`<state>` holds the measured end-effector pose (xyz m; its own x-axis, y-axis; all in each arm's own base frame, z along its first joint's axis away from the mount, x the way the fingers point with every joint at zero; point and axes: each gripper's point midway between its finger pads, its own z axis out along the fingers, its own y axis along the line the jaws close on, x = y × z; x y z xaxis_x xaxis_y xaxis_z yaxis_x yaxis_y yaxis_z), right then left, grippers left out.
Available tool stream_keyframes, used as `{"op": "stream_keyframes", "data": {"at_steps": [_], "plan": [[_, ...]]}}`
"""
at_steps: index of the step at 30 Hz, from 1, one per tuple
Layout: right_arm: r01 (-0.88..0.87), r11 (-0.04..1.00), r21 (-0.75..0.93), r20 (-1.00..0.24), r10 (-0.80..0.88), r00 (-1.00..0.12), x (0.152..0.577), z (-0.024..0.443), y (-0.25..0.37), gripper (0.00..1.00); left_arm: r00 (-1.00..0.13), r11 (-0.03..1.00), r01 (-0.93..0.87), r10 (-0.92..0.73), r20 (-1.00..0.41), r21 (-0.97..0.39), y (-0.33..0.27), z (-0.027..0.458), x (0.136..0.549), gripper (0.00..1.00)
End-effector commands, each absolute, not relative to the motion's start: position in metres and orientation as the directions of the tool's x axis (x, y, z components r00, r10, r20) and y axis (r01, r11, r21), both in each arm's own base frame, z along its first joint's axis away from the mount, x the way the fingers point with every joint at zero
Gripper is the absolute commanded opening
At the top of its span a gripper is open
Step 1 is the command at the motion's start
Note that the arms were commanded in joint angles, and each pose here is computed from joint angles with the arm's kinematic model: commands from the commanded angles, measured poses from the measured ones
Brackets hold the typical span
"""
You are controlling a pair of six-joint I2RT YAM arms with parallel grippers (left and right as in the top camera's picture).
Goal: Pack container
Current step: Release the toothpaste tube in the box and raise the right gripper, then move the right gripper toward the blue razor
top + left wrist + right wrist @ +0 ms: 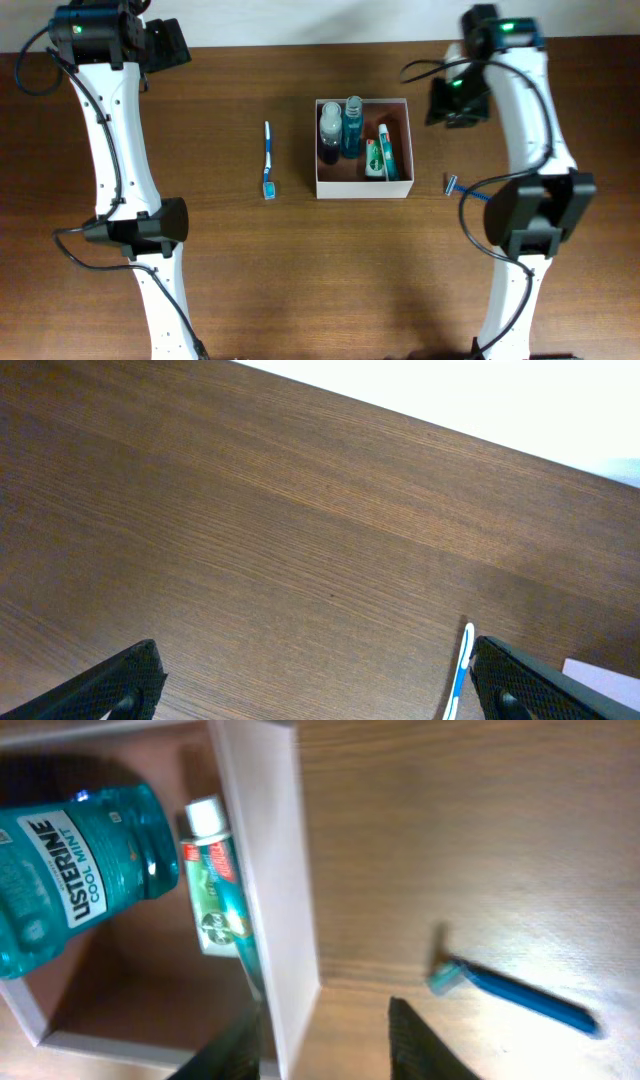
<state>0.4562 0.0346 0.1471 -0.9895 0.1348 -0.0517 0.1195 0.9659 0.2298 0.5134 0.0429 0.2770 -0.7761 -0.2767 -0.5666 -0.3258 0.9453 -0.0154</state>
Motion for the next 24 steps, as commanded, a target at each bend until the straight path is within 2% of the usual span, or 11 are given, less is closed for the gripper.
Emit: {"op": "stream_keyframes", "data": {"at_steps": [1, 5, 14, 15, 18, 24], "plan": [[0.124, 0.963, 0.241, -0.118, 0.156, -0.981, 0.460, 0.175, 0.012, 0.41, -0.755, 0.942, -0.335, -0.289, -0.588, -0.033, 0.044, 0.292, 0.508, 0.99], [0.136, 0.962, 0.238, -0.106, 0.165, -0.981, 0.452, 0.180, -0.011, 0.44, -0.755, 0.942, -0.335, -0.289, -0.588, -0.033, 0.044, 0.292, 0.508, 0.99], [0.174, 0.972, 0.155, -0.024, 0.180, -0.983, 0.429, 0.166, -0.052, 0.66, -0.755, 0.942, -0.335, -0.289, -0.588, -0.033, 0.044, 0.292, 0.508, 0.99], [0.178, 0.974, 0.137, -0.021, 0.183, -0.983, 0.428, 0.165, -0.056, 0.70, -0.755, 0.942, -0.335, -0.289, -0.588, -0.033, 0.044, 0.292, 0.508, 0.99], [0.190, 0.981, 0.039, -0.020, 0.191, -0.981, 0.424, 0.163, -0.075, 0.99, -0.755, 0.942, -0.335, -0.289, -0.588, -0.032, 0.044, 0.292, 0.508, 0.99], [0.213, 0.977, -0.002, 0.008, 0.213, -0.977, 0.417, 0.156, -0.091, 0.99, -0.755, 0.942, -0.335, -0.289, -0.588, -0.033, 0.044, 0.292, 0.508, 0.99]]}}
